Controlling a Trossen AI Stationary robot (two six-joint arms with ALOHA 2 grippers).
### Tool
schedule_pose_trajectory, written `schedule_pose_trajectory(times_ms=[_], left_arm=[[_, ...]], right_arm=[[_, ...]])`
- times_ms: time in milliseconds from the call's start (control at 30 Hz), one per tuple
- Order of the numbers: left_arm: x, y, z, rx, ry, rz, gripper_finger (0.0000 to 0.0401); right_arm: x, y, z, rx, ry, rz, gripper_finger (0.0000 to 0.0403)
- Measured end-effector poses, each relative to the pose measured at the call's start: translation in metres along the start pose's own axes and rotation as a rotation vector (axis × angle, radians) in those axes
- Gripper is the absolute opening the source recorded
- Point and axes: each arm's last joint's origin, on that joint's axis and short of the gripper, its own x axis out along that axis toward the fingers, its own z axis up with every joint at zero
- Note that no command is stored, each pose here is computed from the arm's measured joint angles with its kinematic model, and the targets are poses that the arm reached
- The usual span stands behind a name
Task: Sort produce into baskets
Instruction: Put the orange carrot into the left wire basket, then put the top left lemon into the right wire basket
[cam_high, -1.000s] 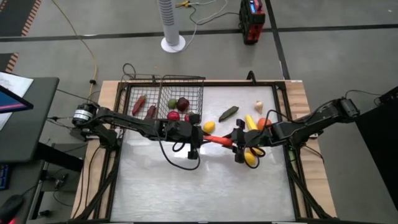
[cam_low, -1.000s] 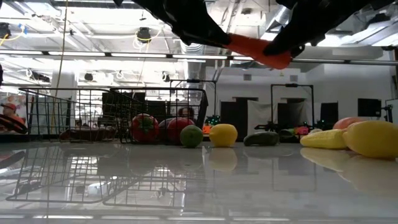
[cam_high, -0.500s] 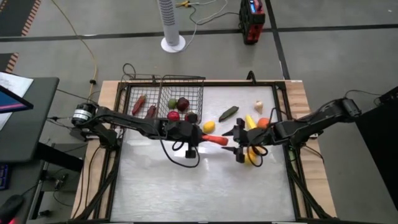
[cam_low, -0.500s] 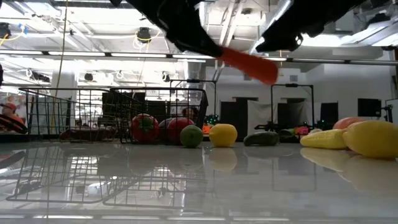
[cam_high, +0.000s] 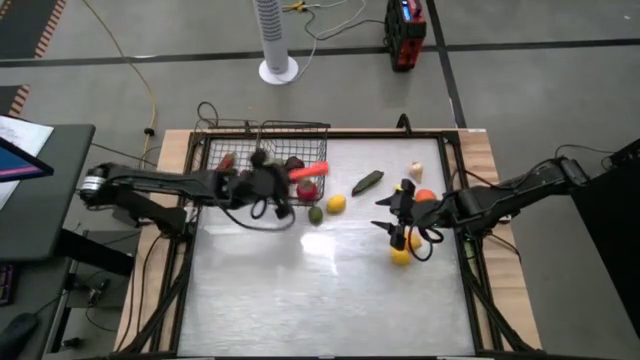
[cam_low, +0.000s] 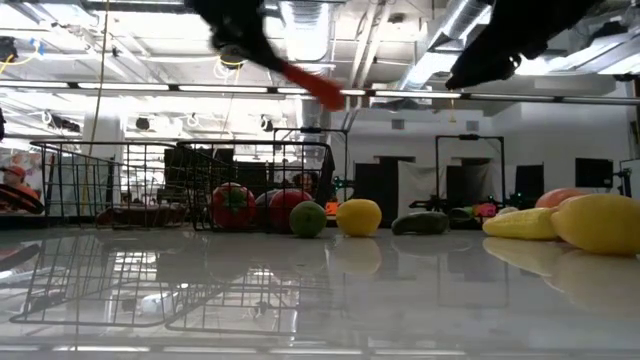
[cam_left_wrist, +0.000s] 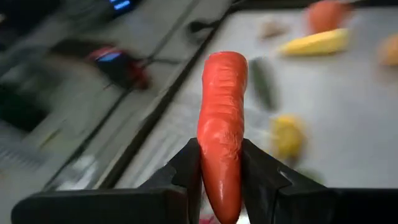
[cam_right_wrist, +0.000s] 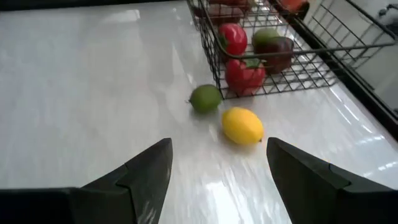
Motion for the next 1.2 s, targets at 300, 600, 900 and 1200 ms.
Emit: schedule_pose_trajectory(times_ms=[300, 600, 900, 1200], left_arm=[[-0.039, 0.053, -0.064, -0.239, 0.057, 0.437, 0.0071], [-0.044, 0.078, -0.104, -0.391, 0.144, 0.548, 0.0086], [-0.042, 0.085, -0.107, -0.401, 0.168, 0.589, 0.0201], [-0.038, 0.071, -0.083, -0.317, 0.03, 0.326, 0.0246]], right_arm=[[-0.001, 0.007, -0.002, -0.017, -0.027, -0.048, 0.0291], [0.004, 0.005, -0.003, -0.014, 0.0, -0.069, 0.0291], [0.025, -0.016, -0.006, -0.007, 0.117, -0.044, 0.0291], [0.09, -0.046, -0.003, -0.123, 0.12, 0.024, 0.0291]])
